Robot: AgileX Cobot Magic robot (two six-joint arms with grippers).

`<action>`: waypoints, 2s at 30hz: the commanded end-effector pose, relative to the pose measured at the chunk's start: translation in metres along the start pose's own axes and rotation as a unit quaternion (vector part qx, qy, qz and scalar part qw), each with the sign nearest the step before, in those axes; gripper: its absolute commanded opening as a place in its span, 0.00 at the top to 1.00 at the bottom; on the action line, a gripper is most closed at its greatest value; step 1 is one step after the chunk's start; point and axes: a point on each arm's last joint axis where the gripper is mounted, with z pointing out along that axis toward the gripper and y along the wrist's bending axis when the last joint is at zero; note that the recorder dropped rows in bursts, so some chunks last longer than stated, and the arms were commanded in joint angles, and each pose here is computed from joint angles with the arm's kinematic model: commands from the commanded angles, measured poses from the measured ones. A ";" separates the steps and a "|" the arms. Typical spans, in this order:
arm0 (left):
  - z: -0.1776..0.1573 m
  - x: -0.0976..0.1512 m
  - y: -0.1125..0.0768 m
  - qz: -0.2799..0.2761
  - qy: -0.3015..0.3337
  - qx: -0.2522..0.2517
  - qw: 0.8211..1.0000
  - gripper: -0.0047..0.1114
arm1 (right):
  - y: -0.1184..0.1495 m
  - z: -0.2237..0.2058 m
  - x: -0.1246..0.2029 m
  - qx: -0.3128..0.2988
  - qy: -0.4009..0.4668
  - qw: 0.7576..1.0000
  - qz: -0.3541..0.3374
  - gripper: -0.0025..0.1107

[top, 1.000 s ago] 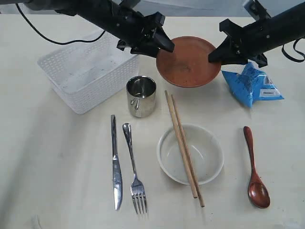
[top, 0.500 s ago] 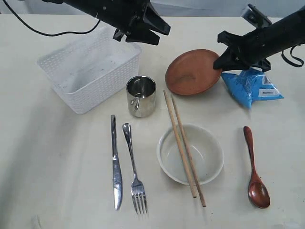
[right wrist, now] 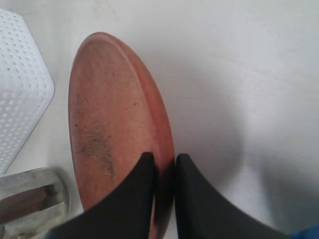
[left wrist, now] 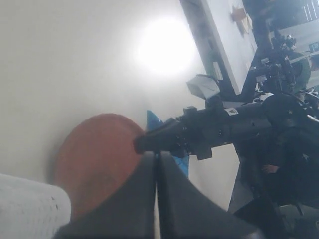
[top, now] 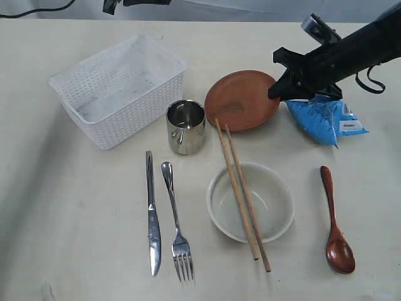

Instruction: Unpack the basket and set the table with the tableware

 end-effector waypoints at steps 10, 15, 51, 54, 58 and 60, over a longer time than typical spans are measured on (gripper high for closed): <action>-0.013 -0.005 -0.004 0.006 -0.015 0.003 1.000 0.96 | -0.007 0.002 0.005 0.037 0.026 0.999 -0.003 0.67; -0.013 -0.005 -0.004 0.006 -0.015 0.003 1.000 0.96 | -0.007 0.002 0.004 0.037 0.023 0.999 -0.001 0.66; -0.029 0.002 -0.017 0.067 0.040 -0.087 0.993 0.96 | -0.015 -0.054 0.009 0.236 0.049 0.969 -0.049 0.44; -0.031 0.001 -0.022 0.072 0.037 -0.087 0.993 0.96 | -0.022 -0.044 0.011 0.236 0.067 0.969 -0.042 0.55; -0.033 0.001 -0.028 0.077 0.033 -0.087 0.993 0.96 | -0.024 -0.042 0.011 0.239 0.069 0.968 -0.044 0.90; -0.035 0.000 -0.030 0.079 0.032 -0.087 0.993 0.96 | -0.022 -0.045 0.009 0.240 0.058 0.968 -0.045 0.98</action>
